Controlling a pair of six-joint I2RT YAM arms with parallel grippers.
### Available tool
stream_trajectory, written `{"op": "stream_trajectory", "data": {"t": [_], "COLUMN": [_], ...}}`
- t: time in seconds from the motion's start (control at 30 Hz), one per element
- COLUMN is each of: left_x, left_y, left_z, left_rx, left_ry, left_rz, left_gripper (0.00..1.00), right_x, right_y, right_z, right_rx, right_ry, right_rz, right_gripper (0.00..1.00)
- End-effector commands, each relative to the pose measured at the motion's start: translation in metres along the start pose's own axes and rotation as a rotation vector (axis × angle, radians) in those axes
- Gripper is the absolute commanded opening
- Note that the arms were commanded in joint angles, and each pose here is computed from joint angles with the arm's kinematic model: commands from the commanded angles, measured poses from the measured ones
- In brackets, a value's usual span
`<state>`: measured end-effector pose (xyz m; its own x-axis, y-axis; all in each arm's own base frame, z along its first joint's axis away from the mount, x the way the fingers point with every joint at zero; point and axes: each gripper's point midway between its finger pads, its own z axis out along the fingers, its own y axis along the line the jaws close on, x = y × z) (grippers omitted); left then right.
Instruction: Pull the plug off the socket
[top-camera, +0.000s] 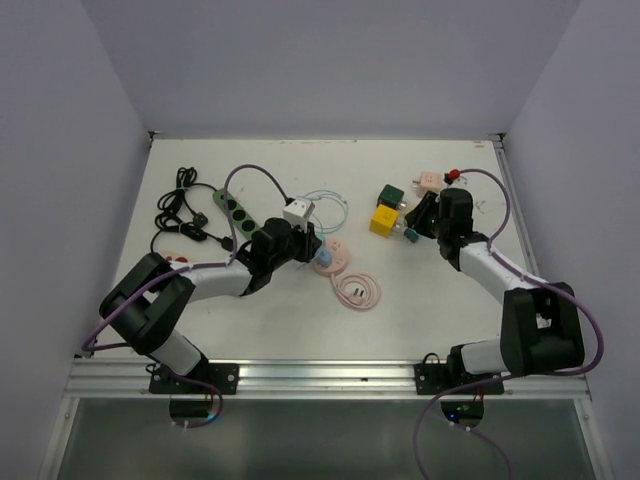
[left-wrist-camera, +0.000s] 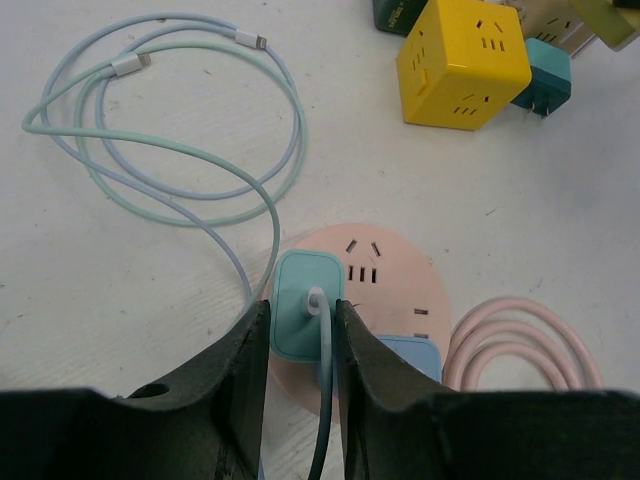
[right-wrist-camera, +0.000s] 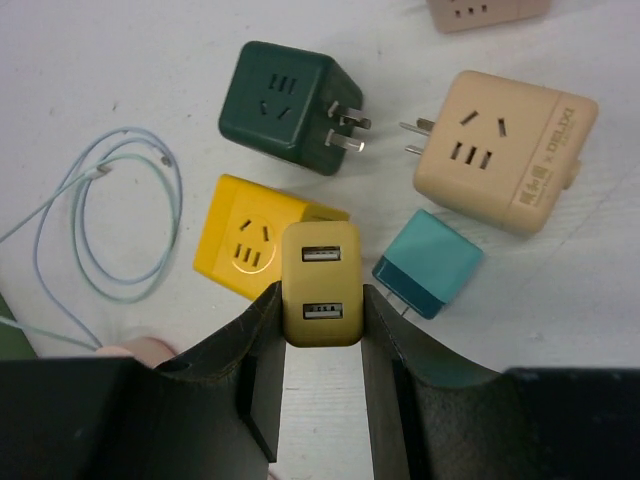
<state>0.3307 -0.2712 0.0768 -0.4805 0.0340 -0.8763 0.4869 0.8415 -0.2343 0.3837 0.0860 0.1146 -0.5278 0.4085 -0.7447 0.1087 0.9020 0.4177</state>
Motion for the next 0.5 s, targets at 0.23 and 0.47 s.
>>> {"op": "stream_trajectory", "data": {"t": [0.23,0.47], "left_x": [0.073,0.072], "left_y": [0.036,0.037], "left_z": [-0.021,-0.021], "left_rx": [-0.125,-0.13], "left_ry": [0.247,0.242], "left_rz": [0.04,0.043], "left_gripper": [0.36,0.42], "right_x": [-0.003,-0.007], "right_y": [-0.013,-0.009], "right_z": [0.038,0.045], "right_rx": [-0.008,-0.032], "right_ry": [0.079,0.097], "right_rz": [0.166,0.165], "right_gripper": [0.26,0.51]}}
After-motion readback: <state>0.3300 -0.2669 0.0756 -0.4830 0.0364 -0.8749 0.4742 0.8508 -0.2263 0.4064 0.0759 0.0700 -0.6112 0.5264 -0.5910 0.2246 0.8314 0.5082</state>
